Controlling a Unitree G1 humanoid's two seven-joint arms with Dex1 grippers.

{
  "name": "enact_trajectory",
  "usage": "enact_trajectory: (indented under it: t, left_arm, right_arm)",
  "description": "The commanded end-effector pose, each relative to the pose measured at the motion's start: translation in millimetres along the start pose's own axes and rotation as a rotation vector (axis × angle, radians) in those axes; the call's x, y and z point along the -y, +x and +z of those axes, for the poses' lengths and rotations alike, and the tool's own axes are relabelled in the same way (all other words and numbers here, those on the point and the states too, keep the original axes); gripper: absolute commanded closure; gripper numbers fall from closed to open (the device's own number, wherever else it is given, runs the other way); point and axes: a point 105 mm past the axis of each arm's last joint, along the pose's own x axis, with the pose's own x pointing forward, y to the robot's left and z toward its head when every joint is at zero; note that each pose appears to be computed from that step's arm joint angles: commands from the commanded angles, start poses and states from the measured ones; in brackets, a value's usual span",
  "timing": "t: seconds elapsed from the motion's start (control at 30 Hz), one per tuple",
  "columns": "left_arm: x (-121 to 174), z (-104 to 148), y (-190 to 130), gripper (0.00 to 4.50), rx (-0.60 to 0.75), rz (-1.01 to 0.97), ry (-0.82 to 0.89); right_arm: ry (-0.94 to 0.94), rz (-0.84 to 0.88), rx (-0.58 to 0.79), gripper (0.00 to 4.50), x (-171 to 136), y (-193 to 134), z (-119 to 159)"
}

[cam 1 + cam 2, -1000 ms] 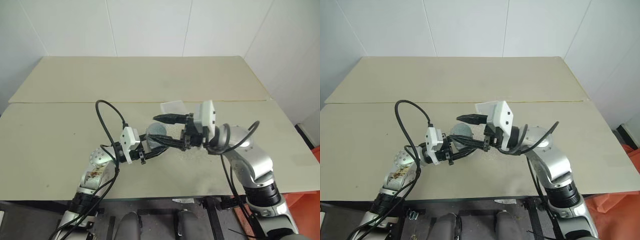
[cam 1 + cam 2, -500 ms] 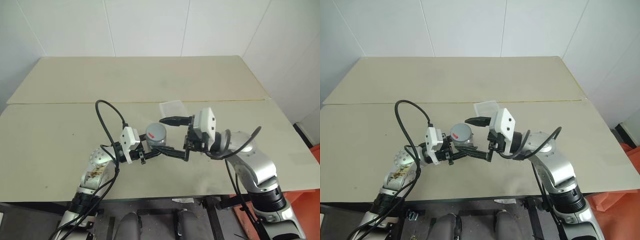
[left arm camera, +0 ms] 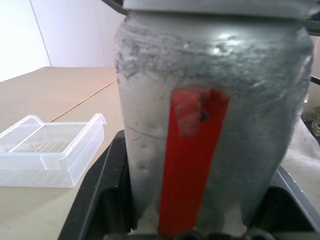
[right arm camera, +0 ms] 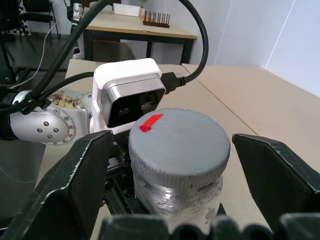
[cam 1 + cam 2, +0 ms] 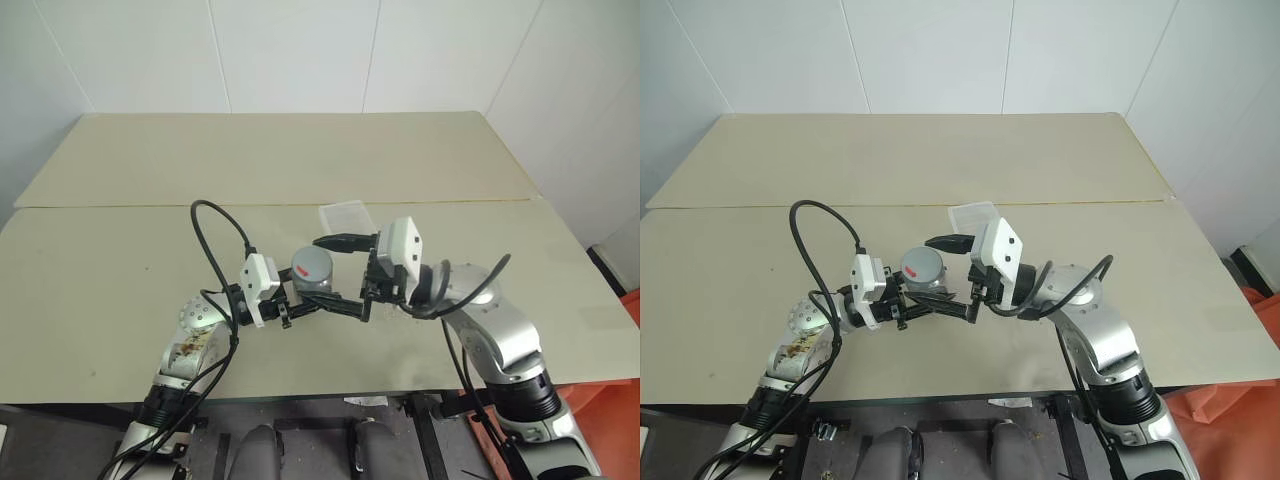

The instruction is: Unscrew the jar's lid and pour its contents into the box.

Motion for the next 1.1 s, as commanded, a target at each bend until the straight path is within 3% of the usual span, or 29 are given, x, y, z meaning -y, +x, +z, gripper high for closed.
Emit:
enact_trajectory:
  t: [0.03, 0.07, 0.43, 0.83, 0.97, 1.1]
  left_arm:
    - [1, 9, 2, 2.26, 0.038, -0.008, 0.030]
    - [1, 9, 2, 2.26, 0.038, -0.008, 0.029]
    - [3, 5, 1, 2.26, 0.022, -0.013, 0.029]
    - [3, 4, 1, 2.26, 0.017, -0.018, 0.036]
    - [1, 6, 0, 2.26, 0.020, -0.005, 0.043]
    - [-3, 7, -4, 2.26, 0.016, 0.018, 0.047]
  right_arm:
    - [-0.059, -0.004, 0.040, 1.30, 1, 3, 14]
    - [-0.061, -0.002, 0.039, 1.63, 0, 3, 14]
    - [-0.071, -0.010, 0.054, 1.63, 2, 3, 18]
    - [0.053, -0.106, 0.160, 1.63, 20, -5, 34]
    - [0.019, -0.271, 0.043, 1.63, 42, -31, 15]
    - [-0.019, -0.420, -0.238, 1.63, 52, -81, -27]
